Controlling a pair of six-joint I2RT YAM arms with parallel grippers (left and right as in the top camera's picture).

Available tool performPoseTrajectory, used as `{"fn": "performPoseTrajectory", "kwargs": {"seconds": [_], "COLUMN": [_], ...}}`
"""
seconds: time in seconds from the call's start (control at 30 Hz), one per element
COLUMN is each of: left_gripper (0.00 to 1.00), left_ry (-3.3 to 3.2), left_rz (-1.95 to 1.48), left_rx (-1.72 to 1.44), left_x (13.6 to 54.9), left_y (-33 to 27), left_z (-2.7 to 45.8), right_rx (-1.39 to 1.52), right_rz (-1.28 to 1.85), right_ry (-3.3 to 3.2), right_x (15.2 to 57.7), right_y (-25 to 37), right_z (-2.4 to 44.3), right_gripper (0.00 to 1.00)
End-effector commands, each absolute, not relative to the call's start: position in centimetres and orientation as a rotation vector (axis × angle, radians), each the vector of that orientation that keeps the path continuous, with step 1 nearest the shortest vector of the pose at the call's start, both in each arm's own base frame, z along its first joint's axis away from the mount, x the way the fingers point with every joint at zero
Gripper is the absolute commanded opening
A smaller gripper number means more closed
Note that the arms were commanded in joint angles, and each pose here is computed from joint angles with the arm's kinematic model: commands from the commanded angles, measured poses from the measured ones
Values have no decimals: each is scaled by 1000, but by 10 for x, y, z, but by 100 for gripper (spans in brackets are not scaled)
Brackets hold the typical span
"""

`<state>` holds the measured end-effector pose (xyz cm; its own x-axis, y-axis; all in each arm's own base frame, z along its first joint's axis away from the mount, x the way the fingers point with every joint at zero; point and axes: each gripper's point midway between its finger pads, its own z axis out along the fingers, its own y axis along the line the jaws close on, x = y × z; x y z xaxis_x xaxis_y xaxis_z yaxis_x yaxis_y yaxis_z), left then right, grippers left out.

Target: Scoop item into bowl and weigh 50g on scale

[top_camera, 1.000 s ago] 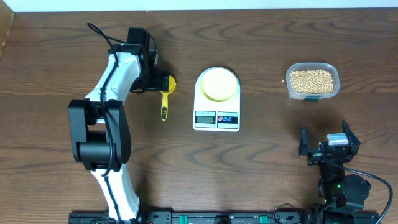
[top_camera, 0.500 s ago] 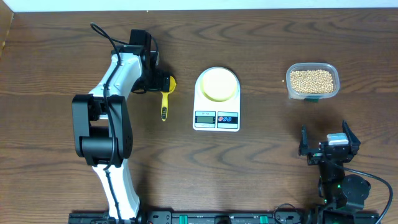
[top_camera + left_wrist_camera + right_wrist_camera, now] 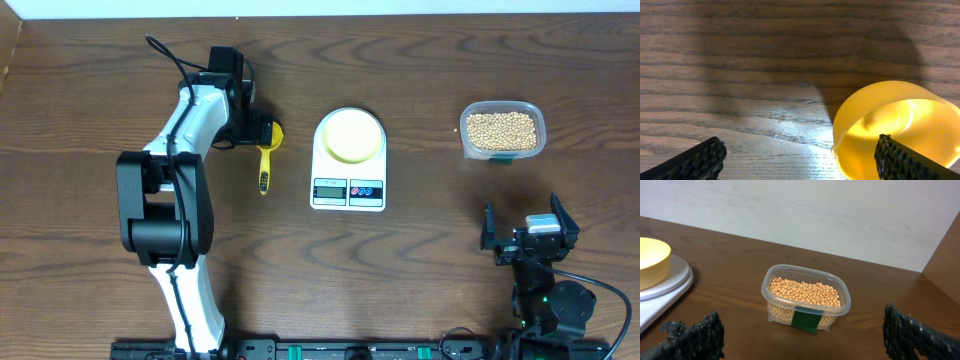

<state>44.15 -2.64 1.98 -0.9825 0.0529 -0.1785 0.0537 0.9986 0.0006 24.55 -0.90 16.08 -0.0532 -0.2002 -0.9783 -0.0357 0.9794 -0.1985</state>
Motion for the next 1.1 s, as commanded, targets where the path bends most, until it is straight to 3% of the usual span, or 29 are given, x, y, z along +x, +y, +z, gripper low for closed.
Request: {"fn": "performPoseTrajectory", "kwargs": {"seconds": [0.0,0.63,0.67,0.77,0.87,0.97,1.07], "left_gripper": [97,97,92,65,53,33,22], "left_ry": [2992,2992,2992,2992,2992,2992,2992], "left_rz": [15,15,15,15,15,15,15], "left_rx": [95,95,95,95,95,95,95], "left_x": [438,438,438,438,438,438,438], "left_y": [-23,-23,-23,-23,-23,-23,-23], "left_z": [8,8,8,8,8,8,8], "right_rx": [-191,-191,-191,-191,-191,-191,-191], "right_rz": [-137,-137,-137,-137,-137,-137,-137], "right_ry": [1621,1621,1621,1621,1621,1621,1621], "right_x": [245,245,245,245,245,245,245], "right_y": [-8,-8,-7,-8,-7,-8,-7], "right_z": [160,160,160,160,160,160,160], "right_gripper": [99,99,99,99,99,99,99]}}
